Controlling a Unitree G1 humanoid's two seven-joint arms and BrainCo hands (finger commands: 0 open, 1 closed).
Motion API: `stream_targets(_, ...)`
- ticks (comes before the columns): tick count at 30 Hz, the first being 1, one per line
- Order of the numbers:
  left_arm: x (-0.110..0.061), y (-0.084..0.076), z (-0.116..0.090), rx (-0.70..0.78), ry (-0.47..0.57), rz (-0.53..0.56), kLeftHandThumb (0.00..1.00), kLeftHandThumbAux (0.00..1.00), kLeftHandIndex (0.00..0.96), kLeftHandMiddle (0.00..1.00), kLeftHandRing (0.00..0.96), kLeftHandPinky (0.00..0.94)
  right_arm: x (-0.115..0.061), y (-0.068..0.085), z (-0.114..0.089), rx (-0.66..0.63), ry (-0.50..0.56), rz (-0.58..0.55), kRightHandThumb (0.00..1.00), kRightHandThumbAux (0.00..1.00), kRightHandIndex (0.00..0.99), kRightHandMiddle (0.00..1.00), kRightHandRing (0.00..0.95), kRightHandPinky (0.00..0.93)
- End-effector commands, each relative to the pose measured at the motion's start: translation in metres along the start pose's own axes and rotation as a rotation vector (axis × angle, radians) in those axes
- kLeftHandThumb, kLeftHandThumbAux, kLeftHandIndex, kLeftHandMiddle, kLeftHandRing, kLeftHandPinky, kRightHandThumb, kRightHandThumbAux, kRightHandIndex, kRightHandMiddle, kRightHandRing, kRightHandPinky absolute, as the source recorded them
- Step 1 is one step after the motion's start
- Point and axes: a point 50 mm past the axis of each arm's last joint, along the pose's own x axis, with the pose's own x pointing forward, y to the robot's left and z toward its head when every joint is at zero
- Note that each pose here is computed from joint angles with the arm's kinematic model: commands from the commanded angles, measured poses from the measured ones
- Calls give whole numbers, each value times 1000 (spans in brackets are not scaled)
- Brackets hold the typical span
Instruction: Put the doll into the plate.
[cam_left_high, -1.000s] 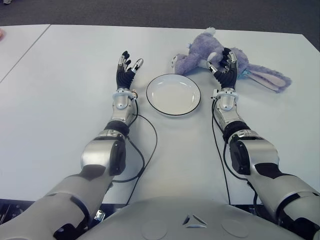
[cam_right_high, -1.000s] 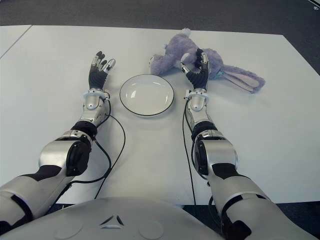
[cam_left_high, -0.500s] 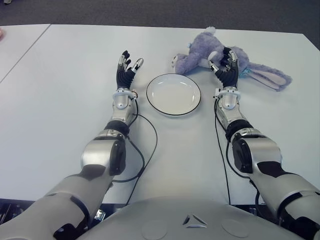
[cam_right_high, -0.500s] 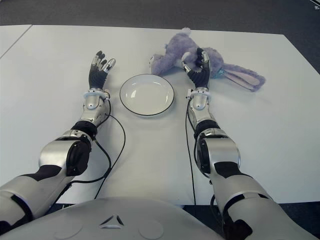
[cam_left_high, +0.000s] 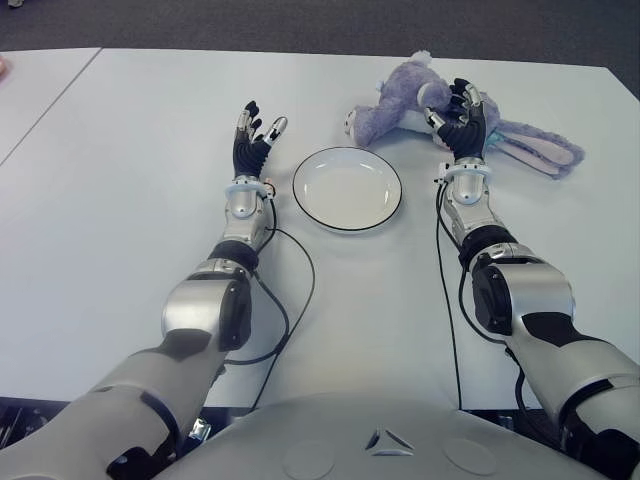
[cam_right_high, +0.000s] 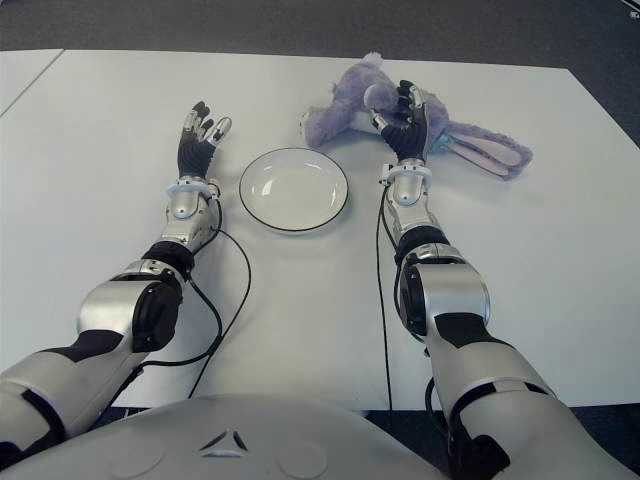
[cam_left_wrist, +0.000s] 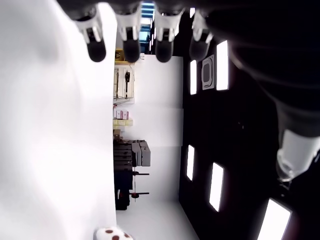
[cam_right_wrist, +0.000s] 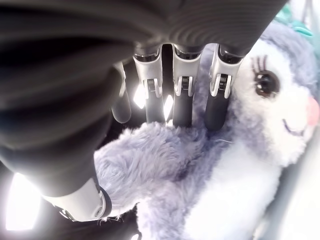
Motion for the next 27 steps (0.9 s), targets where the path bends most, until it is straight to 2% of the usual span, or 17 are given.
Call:
stream_targets(1,-78,20,-102,43,473,53,0,549,72,72,68,66,8,-1,4,-34,22,25,342,776,152,200,190,198)
stream_targets(27,-77,19,-103,21,492,61,0,564,80,74,65,67,24,-7,23,-117,-38,35,356,748,156,191,176,200)
